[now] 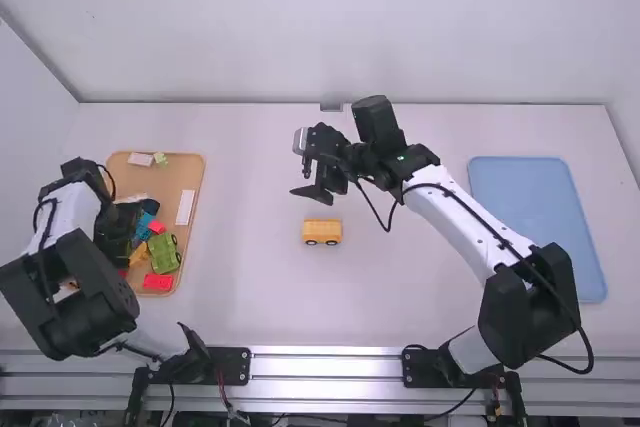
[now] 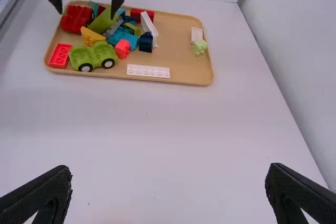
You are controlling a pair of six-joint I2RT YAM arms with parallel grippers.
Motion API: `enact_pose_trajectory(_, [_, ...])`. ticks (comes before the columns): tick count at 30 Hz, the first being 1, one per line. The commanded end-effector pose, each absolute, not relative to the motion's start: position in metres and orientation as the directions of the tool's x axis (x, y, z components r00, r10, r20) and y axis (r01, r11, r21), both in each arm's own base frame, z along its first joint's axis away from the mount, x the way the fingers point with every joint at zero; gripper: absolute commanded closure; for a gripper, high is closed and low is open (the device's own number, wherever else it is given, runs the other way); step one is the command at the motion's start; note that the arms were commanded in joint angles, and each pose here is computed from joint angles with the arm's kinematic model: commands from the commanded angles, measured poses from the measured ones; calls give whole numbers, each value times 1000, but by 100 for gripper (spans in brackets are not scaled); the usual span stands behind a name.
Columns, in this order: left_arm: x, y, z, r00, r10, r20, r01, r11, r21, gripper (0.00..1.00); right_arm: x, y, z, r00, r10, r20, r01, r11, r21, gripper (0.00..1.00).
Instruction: Assemble lego blocks to make yellow taxi
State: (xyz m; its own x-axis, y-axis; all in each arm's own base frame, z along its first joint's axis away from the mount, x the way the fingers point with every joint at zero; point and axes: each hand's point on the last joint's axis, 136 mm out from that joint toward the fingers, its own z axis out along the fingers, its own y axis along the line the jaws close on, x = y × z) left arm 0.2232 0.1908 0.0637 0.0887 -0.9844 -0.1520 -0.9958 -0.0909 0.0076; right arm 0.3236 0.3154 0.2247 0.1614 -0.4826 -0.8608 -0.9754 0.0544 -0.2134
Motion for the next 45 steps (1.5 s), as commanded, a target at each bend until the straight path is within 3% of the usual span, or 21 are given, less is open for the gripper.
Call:
enact_pose_trajectory(1, [230, 198, 65, 49, -988, -147, -999, -52, 16, 1, 327, 317, 238, 186, -467, -864, -969, 56, -239, 2])
enact_pose_trajectory(7, [236, 201, 60, 10, -997, -76, -994, -18, 111, 1, 334, 314, 234, 180, -496, -850, -964, 85, -253, 1])
enact_pose_trajectory(12, [223, 199, 45, 205, -972, -115, -961, -222, 167, 1, 335, 314, 232, 183, -494, -850, -962, 87, -258, 1])
enact_pose_trajectory(22, [228, 180, 19, 406, -913, -44, -907, -408, 108, 2, 344, 318, 225, 192, -491, -850, -958, 95, -272, 1])
enact_pose_trajectory(25, [225, 178, 15, 480, -876, -51, -869, -483, 112, 7, 348, 320, 221, 192, -491, -850, -958, 95, -271, 1])
enact_pose_trajectory(34, [232, 184, 14, 485, -872, -59, -870, -488, 72, 21, 352, 322, 217, 198, -488, -850, -956, 97, -278, 1])
enact_pose_trajectory(40, [230, 186, 13, 510, -858, -62, -855, -513, 70, 38, 353, 322, 218, 199, -487, -850, -955, 98, -279, 2])
enact_pose_trajectory(45, [224, 181, 14, 601, -796, -75, -790, -606, 96, 38, 352, 323, 217, 198, -488, -850, -956, 97, -278, 1])
